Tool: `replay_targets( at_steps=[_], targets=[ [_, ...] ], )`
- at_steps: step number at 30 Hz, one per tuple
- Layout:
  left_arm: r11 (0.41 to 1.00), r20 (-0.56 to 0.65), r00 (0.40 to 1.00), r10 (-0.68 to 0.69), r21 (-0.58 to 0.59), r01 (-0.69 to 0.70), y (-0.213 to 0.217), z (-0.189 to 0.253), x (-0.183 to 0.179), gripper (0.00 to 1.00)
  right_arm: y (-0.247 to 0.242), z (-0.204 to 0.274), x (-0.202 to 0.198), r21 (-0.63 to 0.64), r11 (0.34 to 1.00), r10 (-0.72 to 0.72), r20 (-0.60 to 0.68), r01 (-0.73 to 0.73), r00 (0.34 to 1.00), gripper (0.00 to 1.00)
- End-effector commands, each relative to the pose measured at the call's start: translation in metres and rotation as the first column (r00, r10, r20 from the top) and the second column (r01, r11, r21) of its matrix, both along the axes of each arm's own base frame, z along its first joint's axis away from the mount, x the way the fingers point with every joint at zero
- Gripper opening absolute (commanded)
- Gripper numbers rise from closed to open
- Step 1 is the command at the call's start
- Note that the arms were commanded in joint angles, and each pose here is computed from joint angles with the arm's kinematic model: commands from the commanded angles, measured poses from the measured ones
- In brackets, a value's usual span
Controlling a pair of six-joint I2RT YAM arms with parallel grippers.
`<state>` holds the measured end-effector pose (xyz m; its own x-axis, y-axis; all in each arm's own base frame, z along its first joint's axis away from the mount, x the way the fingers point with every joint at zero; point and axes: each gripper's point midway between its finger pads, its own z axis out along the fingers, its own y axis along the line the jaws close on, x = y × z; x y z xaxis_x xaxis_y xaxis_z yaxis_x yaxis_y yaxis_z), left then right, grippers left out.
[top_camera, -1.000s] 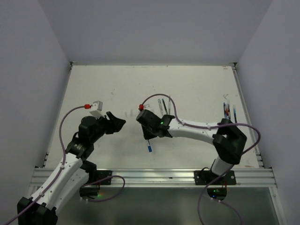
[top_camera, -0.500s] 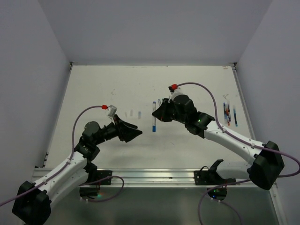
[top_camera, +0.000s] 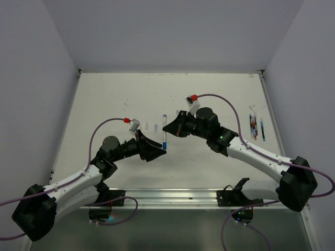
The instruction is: Open the pen caps
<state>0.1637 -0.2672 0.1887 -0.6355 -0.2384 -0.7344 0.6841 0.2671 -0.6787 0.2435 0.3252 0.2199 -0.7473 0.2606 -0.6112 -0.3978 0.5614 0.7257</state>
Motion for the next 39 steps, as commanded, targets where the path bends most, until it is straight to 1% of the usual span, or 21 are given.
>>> replay_targets(
  at_steps=[1,7,13,14,15,16,17,18,19,21,26,30,31,32,33,34,35,36,37,38,39],
  targets=[
    [0.998,0.058,0.998,0.002,-0.067,0.002,-0.006,0.026,0.004,0.69,0.009,0.021,-0.004,0.095,0.995,0.034,0.028,-0.036,0.999,0.00],
    [0.998,0.034,0.999,-0.007,-0.057,0.009,-0.012,0.022,0.006,0.61,0.011,0.020,-0.004,0.111,0.993,0.035,0.025,-0.038,0.999,0.00],
    [0.998,0.017,1.000,0.003,-0.061,-0.002,-0.014,0.021,0.009,0.58,0.014,0.017,-0.005,0.122,0.991,0.050,0.016,-0.052,0.999,0.00],
    [0.998,0.017,1.000,0.008,-0.060,-0.007,-0.014,0.021,0.010,0.55,0.014,0.017,-0.005,0.125,0.991,0.050,0.017,-0.052,0.999,0.00],
    [0.998,0.020,1.000,0.009,-0.063,-0.008,-0.014,0.024,0.011,0.51,0.013,0.017,-0.005,0.125,0.991,0.047,0.017,-0.048,0.999,0.00],
    [0.998,0.022,1.000,0.011,-0.061,-0.010,-0.014,0.024,0.011,0.42,0.013,0.017,-0.006,0.127,0.991,0.048,0.014,-0.049,0.999,0.00],
    [0.998,0.017,1.000,0.012,-0.057,-0.011,-0.014,0.023,0.012,0.20,0.013,0.017,-0.005,0.126,0.991,0.047,0.018,-0.049,0.999,0.00],
    [0.998,0.013,1.000,0.015,-0.054,-0.015,-0.015,0.023,0.014,0.08,0.013,0.018,-0.005,0.126,0.991,0.045,0.020,-0.048,0.999,0.00],
    [0.999,-0.003,1.000,0.024,-0.040,-0.025,-0.015,0.019,0.016,0.00,0.013,0.017,-0.005,0.125,0.991,0.046,0.020,-0.048,0.999,0.00],
    [0.999,-0.007,0.999,0.032,-0.036,-0.032,-0.014,0.017,0.017,0.00,0.012,0.016,-0.005,0.120,0.992,0.044,0.022,-0.046,0.999,0.00],
    [0.996,-0.058,0.994,0.089,0.034,-0.087,-0.010,-0.002,0.025,0.00,0.008,0.012,0.001,0.101,0.995,0.005,0.028,-0.007,1.000,0.00],
    [0.985,-0.089,0.985,0.147,0.108,-0.138,-0.004,-0.023,0.031,0.00,-0.004,0.005,0.015,0.053,0.994,-0.098,0.026,0.097,0.995,0.00],
    [0.967,-0.108,0.971,0.212,0.167,-0.193,0.003,-0.036,0.039,0.00,-0.008,0.005,0.022,0.038,0.989,-0.142,0.022,0.141,0.990,0.00],
    [0.944,-0.087,0.961,0.264,0.229,-0.238,0.010,-0.045,0.046,0.00,-0.024,-0.007,0.030,-0.012,0.969,-0.248,-0.015,0.248,0.969,0.00],
    [0.916,-0.066,0.943,0.325,0.270,-0.297,0.015,-0.042,0.055,0.00,-0.032,-0.009,0.036,-0.023,0.951,-0.309,-0.021,0.309,0.951,0.00],
    [0.832,-0.059,0.895,0.443,0.399,-0.385,0.033,-0.066,0.061,0.00,-0.038,-0.012,0.038,-0.031,0.938,-0.347,-0.030,0.346,0.937,0.00],
    [0.791,-0.037,0.869,0.493,0.435,-0.430,0.041,-0.066,0.064,0.00,-0.049,-0.017,0.044,-0.063,0.908,-0.417,-0.036,0.414,0.908,0.00],
    [0.758,-0.019,0.845,0.534,0.453,-0.468,0.048,-0.064,0.067,0.00,-0.056,-0.024,0.044,-0.108,0.895,-0.440,-0.045,0.433,0.897,0.00],
    [0.676,0.005,0.797,0.604,0.527,-0.515,0.066,-0.077,0.067,0.00,-0.058,-0.020,0.047,-0.120,0.884,-0.459,-0.043,0.452,0.887,0.00],
    [0.647,0.014,0.769,0.639,0.532,-0.547,0.074,-0.074,0.067,0.00,-0.064,-0.028,0.046,-0.170,0.870,-0.477,-0.051,0.463,0.877,0.00],
    [0.617,0.031,0.746,0.665,0.540,-0.573,0.079,-0.071,0.069,0.00,-0.069,-0.030,0.050,-0.192,0.852,-0.503,-0.037,0.487,0.864,0.00]
  ],
)
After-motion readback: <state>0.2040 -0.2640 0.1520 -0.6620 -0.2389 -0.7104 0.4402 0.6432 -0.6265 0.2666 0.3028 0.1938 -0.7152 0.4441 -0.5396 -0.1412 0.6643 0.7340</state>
